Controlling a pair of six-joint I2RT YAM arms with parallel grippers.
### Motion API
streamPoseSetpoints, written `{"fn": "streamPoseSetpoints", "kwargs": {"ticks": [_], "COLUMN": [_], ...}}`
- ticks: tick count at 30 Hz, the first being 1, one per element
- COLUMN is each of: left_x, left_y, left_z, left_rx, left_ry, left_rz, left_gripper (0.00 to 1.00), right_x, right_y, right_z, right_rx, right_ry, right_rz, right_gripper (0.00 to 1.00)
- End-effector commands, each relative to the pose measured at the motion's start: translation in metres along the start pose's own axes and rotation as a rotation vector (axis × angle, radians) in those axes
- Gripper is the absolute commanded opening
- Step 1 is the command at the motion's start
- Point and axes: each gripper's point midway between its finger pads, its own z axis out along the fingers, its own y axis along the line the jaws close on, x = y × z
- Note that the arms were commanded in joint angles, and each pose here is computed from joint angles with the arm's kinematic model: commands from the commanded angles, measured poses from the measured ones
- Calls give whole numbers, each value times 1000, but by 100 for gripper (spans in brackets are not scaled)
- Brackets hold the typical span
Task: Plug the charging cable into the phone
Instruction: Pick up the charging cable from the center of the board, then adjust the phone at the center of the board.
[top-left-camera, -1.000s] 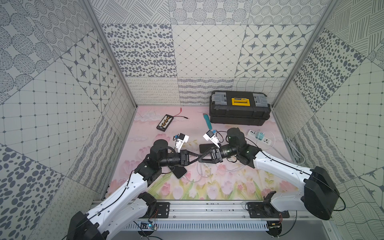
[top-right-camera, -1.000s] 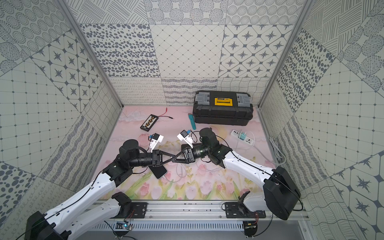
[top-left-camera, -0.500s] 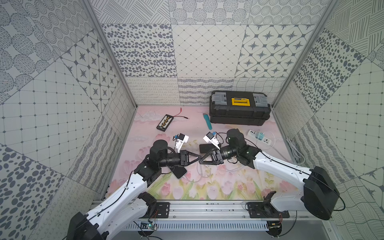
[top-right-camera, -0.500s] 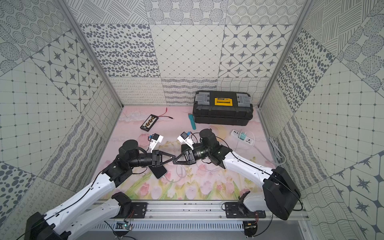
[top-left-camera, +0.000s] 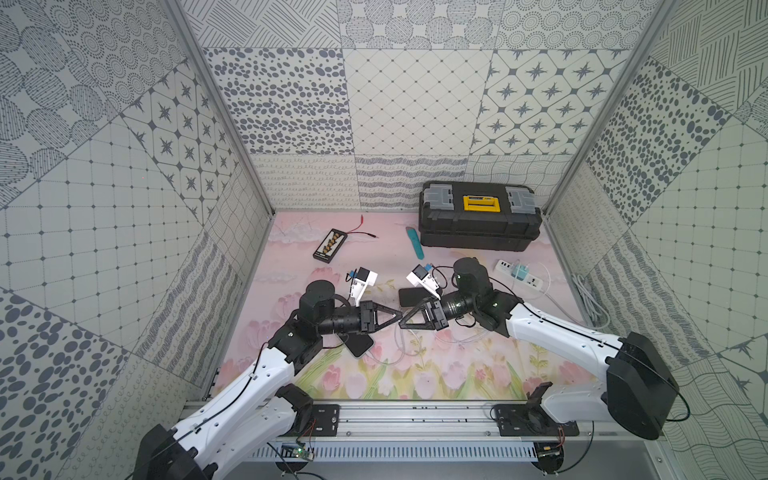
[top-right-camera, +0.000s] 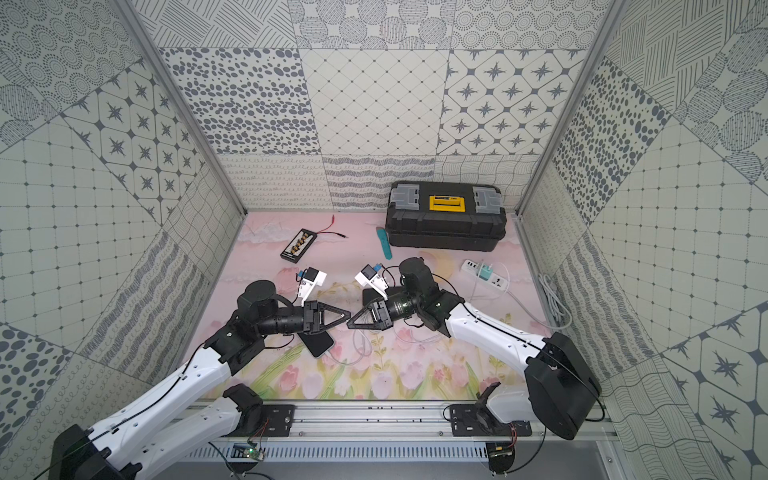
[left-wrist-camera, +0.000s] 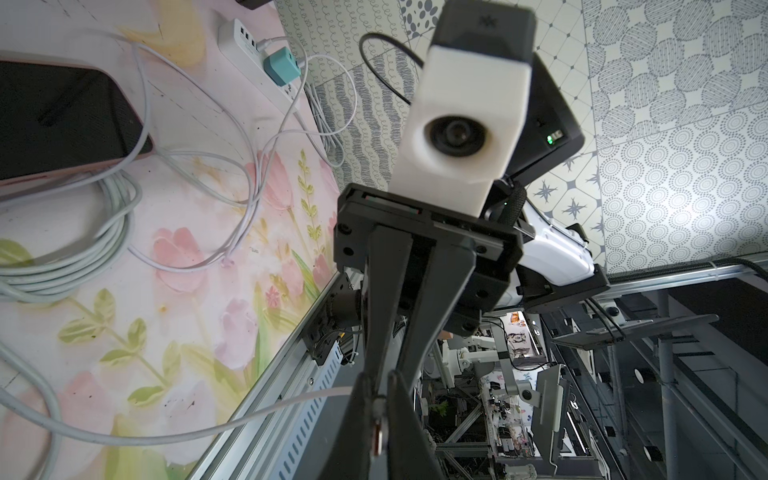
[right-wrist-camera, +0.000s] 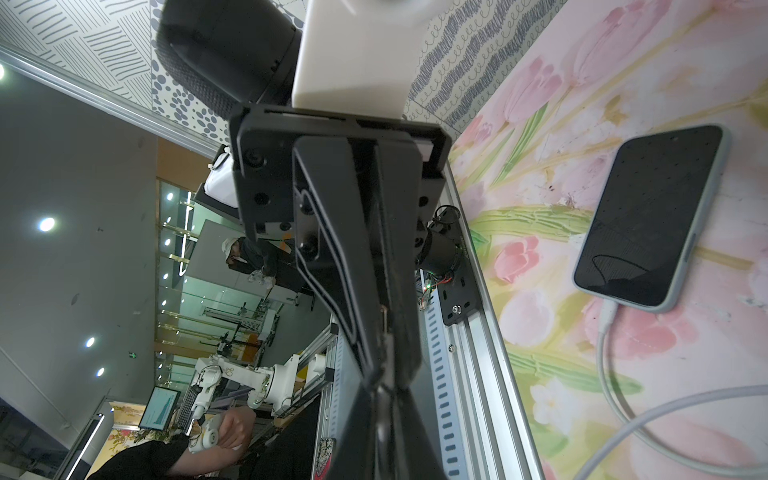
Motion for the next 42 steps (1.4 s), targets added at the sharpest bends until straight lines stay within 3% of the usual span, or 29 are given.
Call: {"fn": "streamPoseSetpoints", "kwargs": {"ticks": [1, 2, 5, 6, 7, 9, 12, 14, 17, 22, 31, 35, 42], "left_x": [5, 4, 1, -1, -4, -12, -22, -13, 2, 9, -8, -16, -16], "left_y": [-1, 0, 8, 12, 19, 37, 83, 116, 151, 179, 195, 197, 207], "left_z": [1, 1, -1, -2, -5, -13, -35, -47, -48, -14, 19, 33, 42], "left_rx": [16, 9, -43, -74, -122, -243, -497, -651, -759, -729, -792, -801, -816], "left_ry": [26, 24, -5, -21, -46, -110, -222, -226, -227, -191, -199, -190, -177], "left_rz": [23, 22, 11, 1, -15, -65, -246, -400, -594, -743, -798, -800, -816], "left_gripper": [3, 15, 79, 92, 98, 99, 99, 99, 99, 96, 93, 93, 92], "right_x": [-11, -11, -13, -13, -13, -13, -21, -27, -33, -42, -39, -32, -13], "right_y": [3, 3, -2, -5, -10, -24, -71, -104, -150, -203, -272, -285, -296], "right_z": [0, 0, -4, -6, -9, -17, -44, -70, -106, -138, -181, -193, -181], "right_rx": [-10, -9, 13, 29, 52, 123, 332, 468, 717, 954, 1229, 1278, 1245], "right_ry": [-24, -25, -39, -45, -52, -68, -150, -220, -275, -263, -211, -199, -123], "right_rz": [-52, -56, -63, -69, -72, -76, 1, 60, 90, 149, 232, 250, 283], "right_gripper": [0, 0, 0, 0, 0, 0, 0, 0, 0, 0, 0, 0, 0]}}
